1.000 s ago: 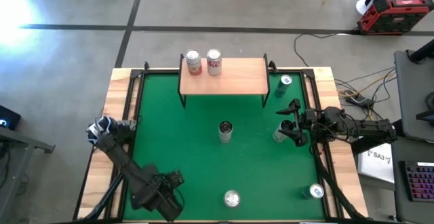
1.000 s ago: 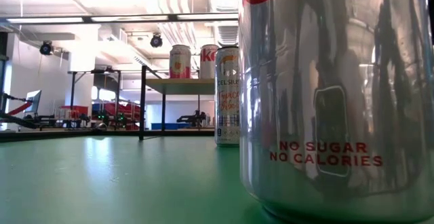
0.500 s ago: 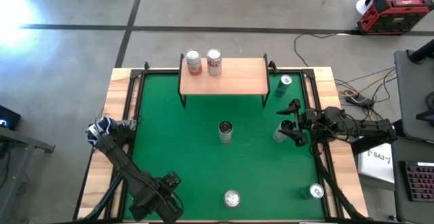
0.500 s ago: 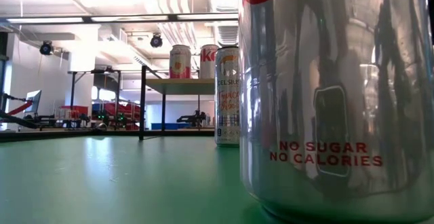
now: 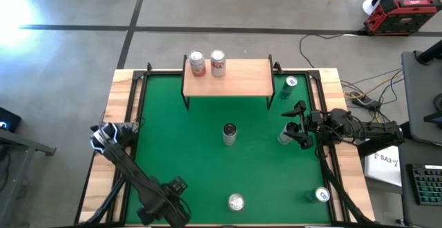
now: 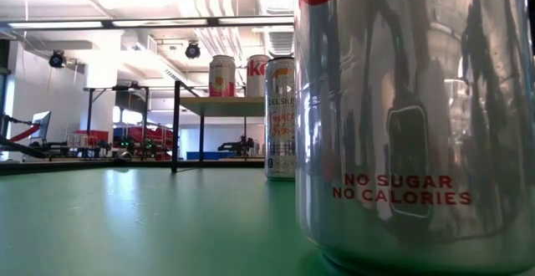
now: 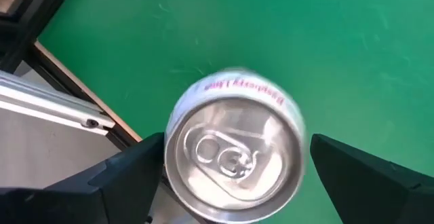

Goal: Place canned beverage on shelf
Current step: Put the pink-white soda can on the shelf aligned with the other pink-white soda can

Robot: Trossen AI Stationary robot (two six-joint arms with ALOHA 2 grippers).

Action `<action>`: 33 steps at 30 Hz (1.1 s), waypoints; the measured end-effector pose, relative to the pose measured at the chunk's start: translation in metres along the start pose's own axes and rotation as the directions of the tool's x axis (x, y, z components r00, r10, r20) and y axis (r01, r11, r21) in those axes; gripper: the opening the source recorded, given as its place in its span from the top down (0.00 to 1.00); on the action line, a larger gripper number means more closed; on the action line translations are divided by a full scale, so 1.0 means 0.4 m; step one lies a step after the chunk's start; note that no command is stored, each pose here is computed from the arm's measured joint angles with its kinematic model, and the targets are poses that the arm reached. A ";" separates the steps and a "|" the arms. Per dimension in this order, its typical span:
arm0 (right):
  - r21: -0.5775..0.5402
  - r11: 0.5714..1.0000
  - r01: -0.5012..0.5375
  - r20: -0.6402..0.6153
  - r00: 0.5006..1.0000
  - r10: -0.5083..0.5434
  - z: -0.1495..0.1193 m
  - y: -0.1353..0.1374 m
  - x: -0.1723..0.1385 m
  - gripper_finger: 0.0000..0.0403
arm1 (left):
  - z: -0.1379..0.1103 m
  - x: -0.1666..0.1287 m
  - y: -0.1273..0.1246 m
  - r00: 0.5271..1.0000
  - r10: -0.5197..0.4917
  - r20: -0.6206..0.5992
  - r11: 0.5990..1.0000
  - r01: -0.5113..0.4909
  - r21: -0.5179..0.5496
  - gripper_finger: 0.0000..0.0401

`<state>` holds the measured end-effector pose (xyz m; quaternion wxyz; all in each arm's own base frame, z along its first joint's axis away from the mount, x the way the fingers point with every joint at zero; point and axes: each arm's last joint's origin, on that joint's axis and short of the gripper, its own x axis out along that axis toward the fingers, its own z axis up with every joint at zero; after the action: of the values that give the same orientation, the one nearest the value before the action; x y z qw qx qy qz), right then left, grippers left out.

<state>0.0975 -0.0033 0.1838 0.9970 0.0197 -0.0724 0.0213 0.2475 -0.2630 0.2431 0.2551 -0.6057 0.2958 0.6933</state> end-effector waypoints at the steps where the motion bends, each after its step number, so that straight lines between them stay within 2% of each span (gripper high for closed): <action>1: 0.000 1.000 0.000 0.000 1.000 0.000 0.000 0.000 0.000 0.11 | -0.004 0.005 0.002 1.000 0.005 -0.001 1.000 -0.005 0.002 0.13; 11: 0.000 1.000 0.000 0.000 1.000 0.000 0.000 0.000 0.000 0.11 | -0.028 0.044 0.005 1.000 0.011 0.023 1.000 -0.011 0.007 0.14; 14: 0.000 1.000 0.000 0.000 1.000 0.000 0.000 0.000 0.000 0.11 | -0.028 0.044 0.008 1.000 0.010 0.024 1.000 -0.010 0.010 0.19; 19: 0.000 1.000 0.000 0.001 1.000 0.000 0.000 0.000 0.000 0.11 | -0.026 0.045 0.014 0.999 0.005 0.035 1.000 -0.006 0.018 0.32; 22: 0.000 1.000 0.000 0.000 1.000 0.000 0.000 0.000 0.000 0.11 | -0.022 0.044 0.012 0.999 -0.017 0.050 0.998 0.014 0.057 0.32; 24: 0.000 1.000 0.000 0.000 1.000 0.000 0.000 0.000 0.000 0.11 | -0.016 0.044 0.007 0.996 -0.058 0.074 0.991 0.049 0.125 0.32; 28: 0.000 1.000 0.000 0.000 1.000 0.000 0.000 0.000 0.000 0.11 | -0.002 0.026 -0.032 0.985 -0.135 0.110 0.943 0.094 0.318 0.32; 30: 0.000 1.000 0.000 0.000 1.000 0.000 0.000 0.000 0.000 0.11 | 0.006 0.008 -0.063 0.981 -0.157 0.112 0.900 0.095 0.425 0.32; 33: 0.000 1.000 0.000 0.000 1.000 0.000 0.000 0.000 0.000 0.11 | 0.023 -0.024 -0.120 0.983 -0.155 0.098 0.811 0.070 0.581 0.32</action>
<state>0.0975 -0.0033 0.1838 0.9970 0.0197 -0.0724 0.0212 0.2768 -0.2231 0.2485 0.4869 -0.4663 0.4359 0.5962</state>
